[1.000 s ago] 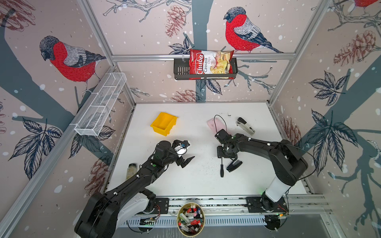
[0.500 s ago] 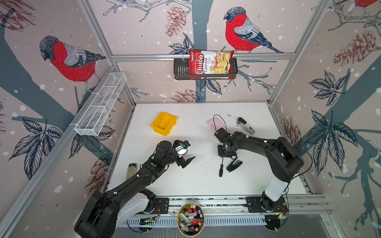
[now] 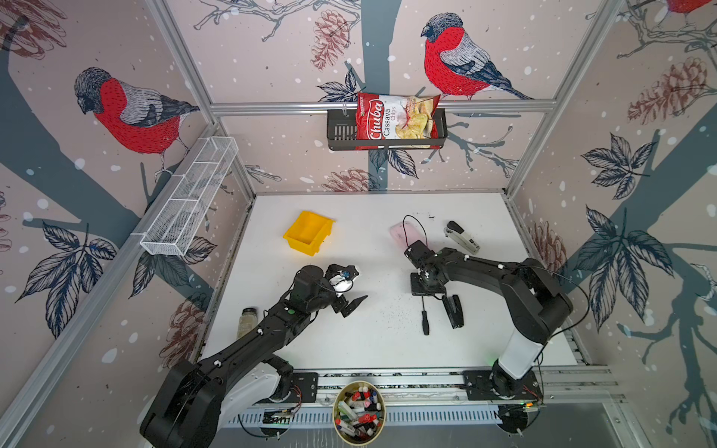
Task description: Put the screwdriver in the bin
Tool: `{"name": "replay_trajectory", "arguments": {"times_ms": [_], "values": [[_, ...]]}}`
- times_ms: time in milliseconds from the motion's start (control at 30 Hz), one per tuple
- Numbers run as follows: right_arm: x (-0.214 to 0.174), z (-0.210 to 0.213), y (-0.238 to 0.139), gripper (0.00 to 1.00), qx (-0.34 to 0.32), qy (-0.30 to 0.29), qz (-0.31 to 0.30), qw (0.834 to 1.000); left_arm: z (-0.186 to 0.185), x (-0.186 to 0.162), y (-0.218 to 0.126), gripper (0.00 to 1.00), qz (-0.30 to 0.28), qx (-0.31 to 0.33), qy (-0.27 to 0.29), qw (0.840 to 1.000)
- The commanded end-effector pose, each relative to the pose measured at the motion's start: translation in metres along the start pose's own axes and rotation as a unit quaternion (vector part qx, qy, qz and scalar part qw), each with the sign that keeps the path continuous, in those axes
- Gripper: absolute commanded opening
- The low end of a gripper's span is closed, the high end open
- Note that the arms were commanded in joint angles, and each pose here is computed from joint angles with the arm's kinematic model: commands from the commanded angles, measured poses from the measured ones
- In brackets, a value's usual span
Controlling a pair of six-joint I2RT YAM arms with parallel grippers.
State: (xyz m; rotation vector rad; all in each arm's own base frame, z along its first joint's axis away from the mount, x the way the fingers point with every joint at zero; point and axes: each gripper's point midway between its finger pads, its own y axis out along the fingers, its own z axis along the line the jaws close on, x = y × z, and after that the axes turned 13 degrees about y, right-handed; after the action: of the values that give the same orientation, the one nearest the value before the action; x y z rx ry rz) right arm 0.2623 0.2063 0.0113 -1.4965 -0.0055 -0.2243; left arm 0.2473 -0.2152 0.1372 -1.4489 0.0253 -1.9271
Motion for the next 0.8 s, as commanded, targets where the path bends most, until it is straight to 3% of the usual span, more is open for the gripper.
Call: {"name": "replay_trajectory", "arguments": {"times_ms": [0, 167, 300, 367, 467, 600, 767], "values": [[-0.011, -0.002, 0.006, 0.00, -0.001, 0.002, 0.025, 1.000, 0.005, 0.005, 0.000, 0.98, -0.010, 0.010, 0.007, 1.000], [-0.002, 0.002, -0.001, 0.00, 0.009, 0.001, 0.008, 1.000, 0.005, 0.007, 0.001, 0.98, -0.011, 0.009, -0.005, 1.000], [0.011, 0.011, -0.015, 0.00, 0.028, -0.013, -0.014, 0.999, 0.019, 0.013, 0.002, 0.98, -0.015, 0.034, -0.059, 0.998], [0.020, 0.018, -0.025, 0.00, 0.041, -0.015, -0.030, 0.999, 0.038, 0.012, 0.000, 0.98, -0.010, 0.085, -0.109, 0.990], [0.033, 0.028, -0.040, 0.00, 0.062, -0.026, -0.053, 0.996, 0.057, 0.019, -0.006, 0.98, -0.022, 0.131, -0.133, 0.982], [0.055, 0.037, -0.066, 0.00, 0.087, -0.031, -0.089, 0.992, 0.087, 0.030, -0.015, 0.98, -0.028, 0.187, -0.204, 0.960], [0.087, 0.051, -0.109, 0.00, 0.136, -0.036, -0.150, 0.979, 0.102, 0.044, -0.010, 0.98, -0.051, 0.172, -0.283, 0.942]]}}
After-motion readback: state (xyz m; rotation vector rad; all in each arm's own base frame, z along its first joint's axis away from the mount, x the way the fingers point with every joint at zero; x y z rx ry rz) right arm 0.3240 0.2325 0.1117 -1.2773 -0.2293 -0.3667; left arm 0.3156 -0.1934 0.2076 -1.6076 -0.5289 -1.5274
